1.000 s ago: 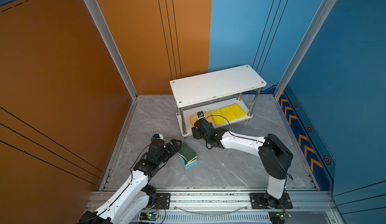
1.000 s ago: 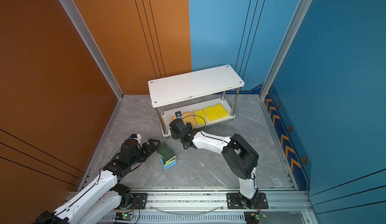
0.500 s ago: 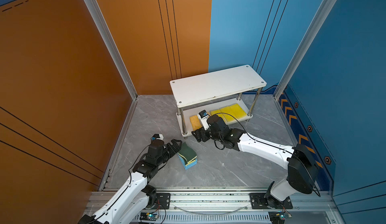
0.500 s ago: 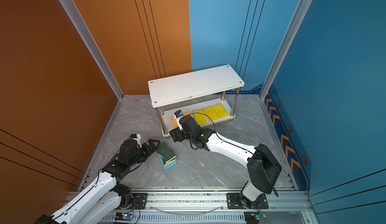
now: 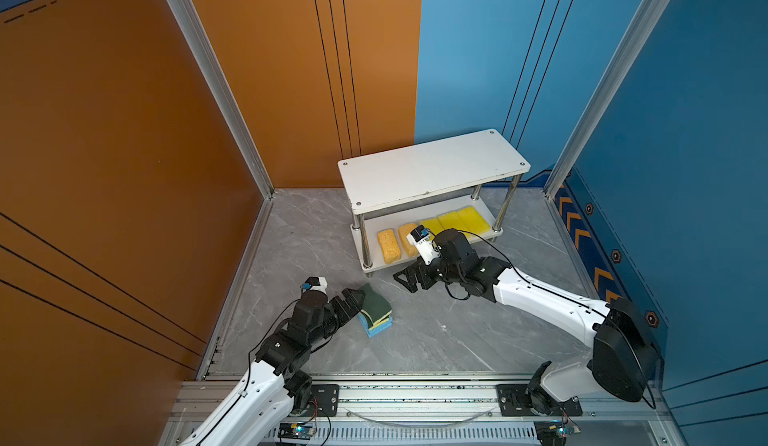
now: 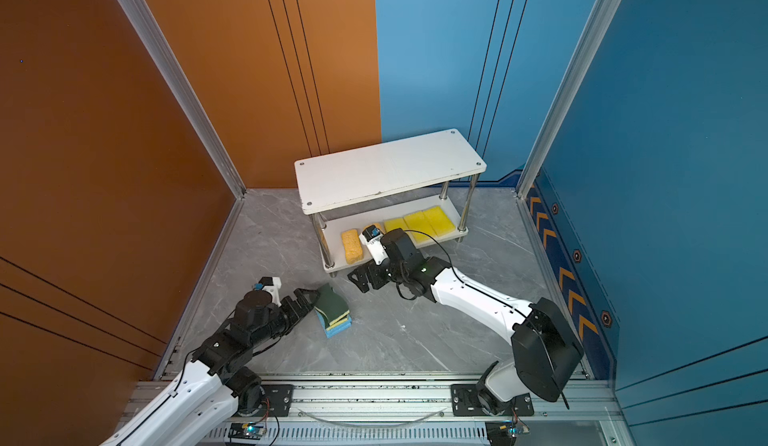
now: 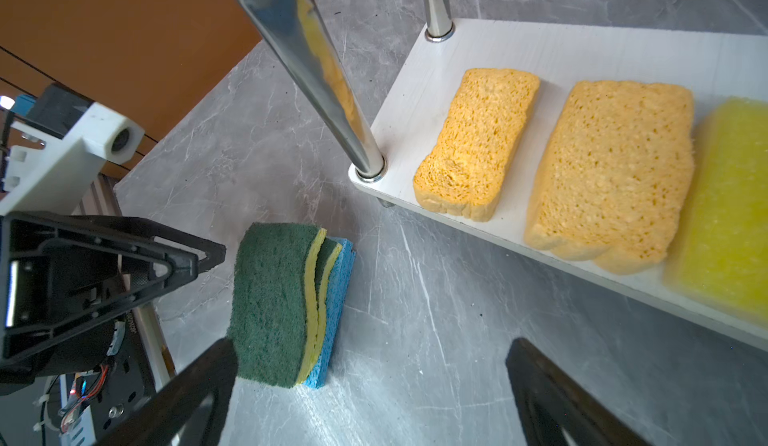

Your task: Place and organize the cleaning sponges onto the shelf

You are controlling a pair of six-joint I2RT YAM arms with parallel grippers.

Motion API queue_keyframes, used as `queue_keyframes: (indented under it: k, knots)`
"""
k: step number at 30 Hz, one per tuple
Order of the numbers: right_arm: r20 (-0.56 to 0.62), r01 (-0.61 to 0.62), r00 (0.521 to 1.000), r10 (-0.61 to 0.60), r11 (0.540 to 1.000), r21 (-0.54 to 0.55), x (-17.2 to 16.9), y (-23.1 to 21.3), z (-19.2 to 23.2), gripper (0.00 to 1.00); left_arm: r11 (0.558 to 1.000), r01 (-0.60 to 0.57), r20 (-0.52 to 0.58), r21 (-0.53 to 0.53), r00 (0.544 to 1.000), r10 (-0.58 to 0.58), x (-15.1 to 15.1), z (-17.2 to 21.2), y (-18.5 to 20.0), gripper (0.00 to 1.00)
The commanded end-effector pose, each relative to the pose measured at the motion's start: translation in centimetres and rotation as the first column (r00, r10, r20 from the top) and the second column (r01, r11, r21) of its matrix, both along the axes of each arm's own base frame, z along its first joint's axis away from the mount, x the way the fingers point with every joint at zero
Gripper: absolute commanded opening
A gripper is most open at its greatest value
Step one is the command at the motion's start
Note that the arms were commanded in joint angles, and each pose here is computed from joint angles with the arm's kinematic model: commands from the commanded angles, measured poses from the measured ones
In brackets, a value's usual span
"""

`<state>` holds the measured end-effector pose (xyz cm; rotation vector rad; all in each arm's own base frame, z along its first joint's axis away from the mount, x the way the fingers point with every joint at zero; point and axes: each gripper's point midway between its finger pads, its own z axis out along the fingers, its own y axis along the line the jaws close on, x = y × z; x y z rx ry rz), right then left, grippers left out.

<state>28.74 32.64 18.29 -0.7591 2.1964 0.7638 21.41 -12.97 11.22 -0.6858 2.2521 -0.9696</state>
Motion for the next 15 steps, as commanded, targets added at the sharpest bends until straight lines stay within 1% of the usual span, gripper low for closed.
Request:
queue_keyframes:
  k: [1,4,7,9,12,15]
  knots:
    - [-0.032,-0.039,0.999,0.039,0.999,0.02,-1.1,0.3,-0.4,1.0,0.999,-0.046,-0.09,0.027,0.995,0.048,-1.1,-2.6,0.8,0.98]
    - [-0.031,-0.022,0.999,0.022,1.0,0.012,-0.7,0.2,-1.0,1.0,0.998,-0.055,-0.117,0.024,0.991,0.058,-1.4,-3.3,0.7,0.98]
    - [-0.025,0.005,1.0,-0.004,1.0,0.021,-0.1,0.0,-1.2,1.0,0.997,-0.068,-0.121,0.03,0.99,0.072,-1.4,-3.7,0.8,0.98]
    - [-0.022,0.02,1.0,-0.019,0.999,0.041,0.3,0.1,-1.1,1.0,0.998,-0.058,-0.1,0.005,0.993,0.059,-1.0,-3.5,0.2,0.98]
    - [-0.026,0.037,0.999,-0.036,0.998,0.058,0.9,0.0,-1.1,1.0,0.997,-0.044,-0.035,-0.064,0.999,0.042,0.2,-2.4,-1.0,0.98]
    - [-0.033,0.051,0.998,-0.049,0.996,0.068,1.3,-0.1,-1.3,1.0,0.997,-0.034,-0.03,-0.064,0.999,0.032,0.6,-2.3,-1.4,0.98]
